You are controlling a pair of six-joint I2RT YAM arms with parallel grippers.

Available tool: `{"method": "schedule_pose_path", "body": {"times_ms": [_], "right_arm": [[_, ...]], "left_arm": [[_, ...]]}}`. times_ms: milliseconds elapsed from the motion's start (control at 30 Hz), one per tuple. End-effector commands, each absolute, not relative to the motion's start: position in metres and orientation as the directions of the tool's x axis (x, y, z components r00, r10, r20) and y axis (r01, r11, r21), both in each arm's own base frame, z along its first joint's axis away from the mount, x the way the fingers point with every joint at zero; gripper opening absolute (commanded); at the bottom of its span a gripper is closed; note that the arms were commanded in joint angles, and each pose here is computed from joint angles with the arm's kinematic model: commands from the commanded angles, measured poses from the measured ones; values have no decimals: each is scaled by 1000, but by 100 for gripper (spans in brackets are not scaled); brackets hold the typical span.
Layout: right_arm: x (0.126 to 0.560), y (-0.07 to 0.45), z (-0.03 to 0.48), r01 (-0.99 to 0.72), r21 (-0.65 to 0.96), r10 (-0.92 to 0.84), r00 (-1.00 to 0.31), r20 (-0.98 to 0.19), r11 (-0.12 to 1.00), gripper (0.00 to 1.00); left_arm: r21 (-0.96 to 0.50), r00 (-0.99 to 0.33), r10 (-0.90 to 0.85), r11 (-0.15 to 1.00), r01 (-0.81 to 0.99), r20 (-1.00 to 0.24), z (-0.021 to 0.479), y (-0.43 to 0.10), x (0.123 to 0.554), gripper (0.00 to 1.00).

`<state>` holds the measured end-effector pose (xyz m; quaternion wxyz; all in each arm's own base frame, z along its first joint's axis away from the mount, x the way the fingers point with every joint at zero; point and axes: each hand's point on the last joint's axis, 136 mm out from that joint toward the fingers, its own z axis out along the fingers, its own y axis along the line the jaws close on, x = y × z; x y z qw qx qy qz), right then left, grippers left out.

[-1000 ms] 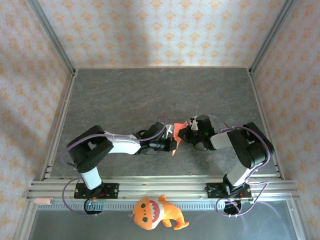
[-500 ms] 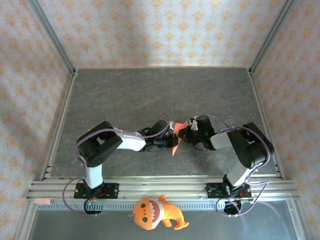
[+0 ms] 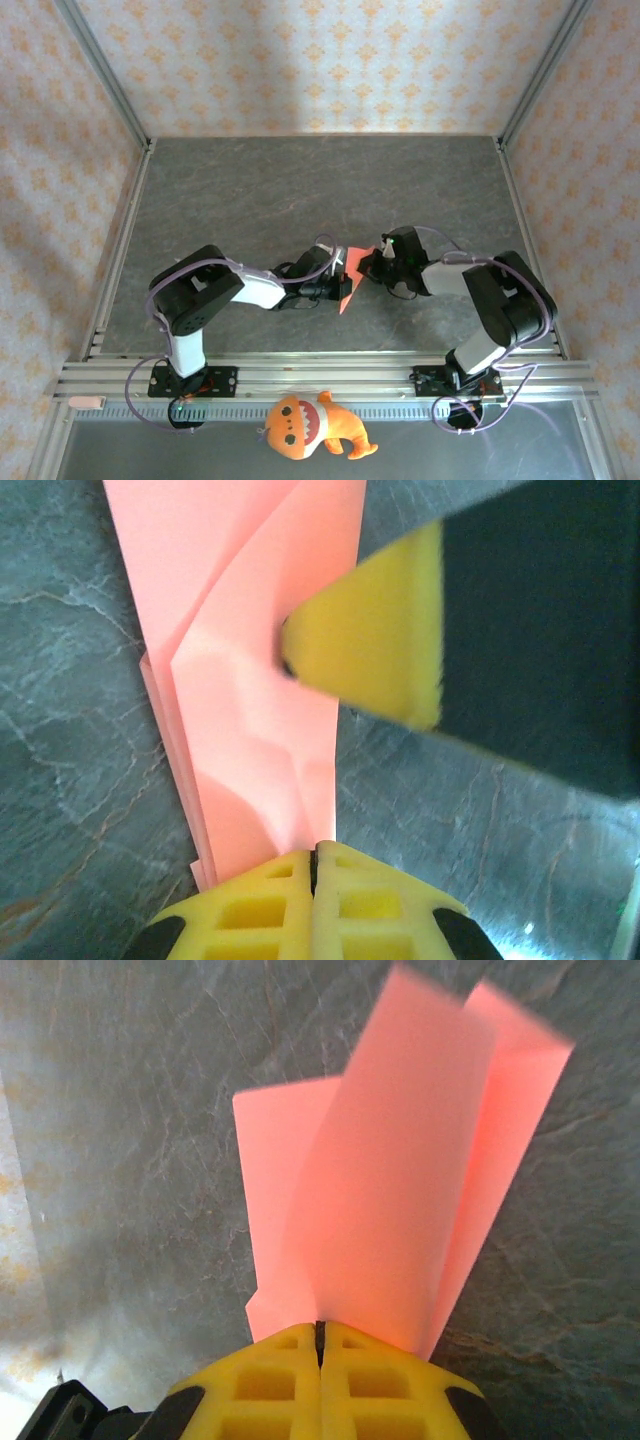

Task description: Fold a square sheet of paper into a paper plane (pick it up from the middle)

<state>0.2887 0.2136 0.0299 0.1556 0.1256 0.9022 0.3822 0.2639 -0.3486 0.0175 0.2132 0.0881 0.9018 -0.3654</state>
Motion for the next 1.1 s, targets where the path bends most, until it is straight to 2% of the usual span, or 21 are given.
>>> {"method": "schedule_pose_path", "body": {"times_ms": [0, 233, 367, 567, 767, 1067], "right_arm": [[301, 201, 43, 92, 692, 375, -887, -269, 716, 0], [284, 226, 58, 3, 778, 318, -914, -253, 628, 0], [278, 232, 42, 7, 755, 284, -929, -238, 656, 0], [284, 209, -2, 83, 638, 283, -934, -219, 766, 0], [298, 203, 1, 111, 685, 320, -929, -185, 720, 0], [320, 193, 7, 115, 661, 332, -919, -212, 741, 0]], "left_arm": [[-368, -962, 201, 894, 257, -185, -69, -269, 197, 0], [-361, -961, 214, 894, 265, -174, -72, -267, 194, 0], [-359, -962, 212, 896, 261, -172, -74, -267, 195, 0], [-367, -961, 200, 893, 259, -190, -78, -264, 194, 0], [-353, -964, 216, 899, 258, -157, -94, -257, 186, 0], [-326, -965, 217, 911, 253, -144, -100, -249, 183, 0]]}}
